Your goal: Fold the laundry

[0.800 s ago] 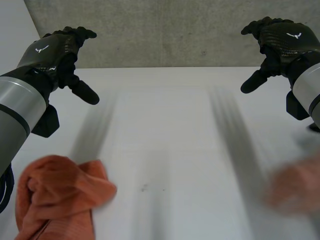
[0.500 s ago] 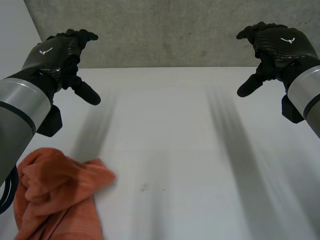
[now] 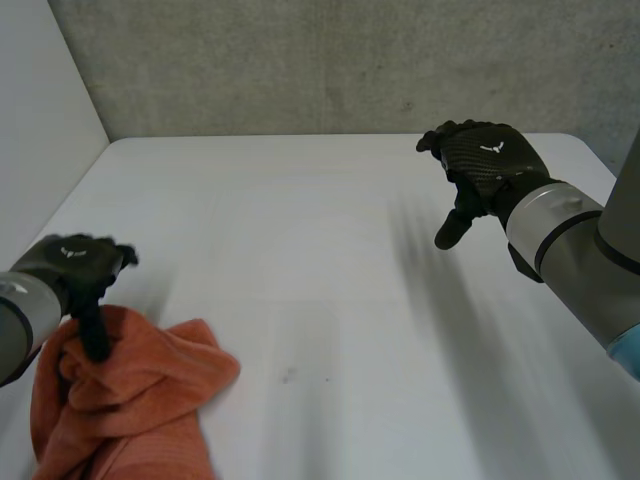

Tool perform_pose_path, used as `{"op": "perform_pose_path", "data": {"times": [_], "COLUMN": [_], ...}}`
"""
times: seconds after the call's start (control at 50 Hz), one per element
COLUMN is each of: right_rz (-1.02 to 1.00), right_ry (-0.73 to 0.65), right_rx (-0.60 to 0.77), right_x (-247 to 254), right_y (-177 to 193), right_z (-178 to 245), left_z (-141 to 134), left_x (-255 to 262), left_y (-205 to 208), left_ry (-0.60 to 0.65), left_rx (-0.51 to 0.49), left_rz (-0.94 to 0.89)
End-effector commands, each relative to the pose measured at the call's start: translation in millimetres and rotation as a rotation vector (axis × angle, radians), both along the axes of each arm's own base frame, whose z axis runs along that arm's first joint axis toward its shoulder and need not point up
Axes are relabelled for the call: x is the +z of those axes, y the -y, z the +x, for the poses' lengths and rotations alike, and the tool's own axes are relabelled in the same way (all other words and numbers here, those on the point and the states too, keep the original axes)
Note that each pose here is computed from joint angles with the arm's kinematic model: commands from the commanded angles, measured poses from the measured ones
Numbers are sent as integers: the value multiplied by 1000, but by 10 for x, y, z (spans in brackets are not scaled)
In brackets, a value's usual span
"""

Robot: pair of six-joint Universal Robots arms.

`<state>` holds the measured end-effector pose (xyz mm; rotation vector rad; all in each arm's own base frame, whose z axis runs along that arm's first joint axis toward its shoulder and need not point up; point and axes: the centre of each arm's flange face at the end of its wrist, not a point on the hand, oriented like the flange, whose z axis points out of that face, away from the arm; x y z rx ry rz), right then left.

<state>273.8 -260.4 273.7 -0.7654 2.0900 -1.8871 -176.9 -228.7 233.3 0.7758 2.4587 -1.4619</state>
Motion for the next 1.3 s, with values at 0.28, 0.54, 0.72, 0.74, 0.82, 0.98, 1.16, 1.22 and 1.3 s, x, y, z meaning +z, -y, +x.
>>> {"op": "perform_pose_path", "data": {"times": [0.28,0.54,0.72,0.74,0.82,0.98,1.16,1.22,1.3], "right_rz": [24,-8,4,10,20,80,379,465,511], "right_ry": [1,14,7,5,2,-1,41,82,101], "right_rx": [-37,-171,-185,-182,-162,-41,62,68,59], "right_x": [-89,9,-41,-63,-99,-290,-758,-914,-1004], "right_y": [166,462,489,495,491,567,607,600,580], "right_z": [-30,-343,-362,-357,-326,-183,-18,13,11], "left_z": [-741,-2001,-2205,-2185,-2068,-1657,-1227,-1128,-1126], "left_x": [-60,401,32,-49,-195,-89,-36,-82,-226], "left_y": [184,230,134,101,56,87,406,550,644], "left_ry": [-31,-557,-584,-574,-542,-516,-488,-473,-463], "left_rx": [-208,-407,-465,-467,-461,-382,-245,-213,-233], "left_rz": [-52,-508,-515,-499,-449,-449,-475,-472,-424]}}
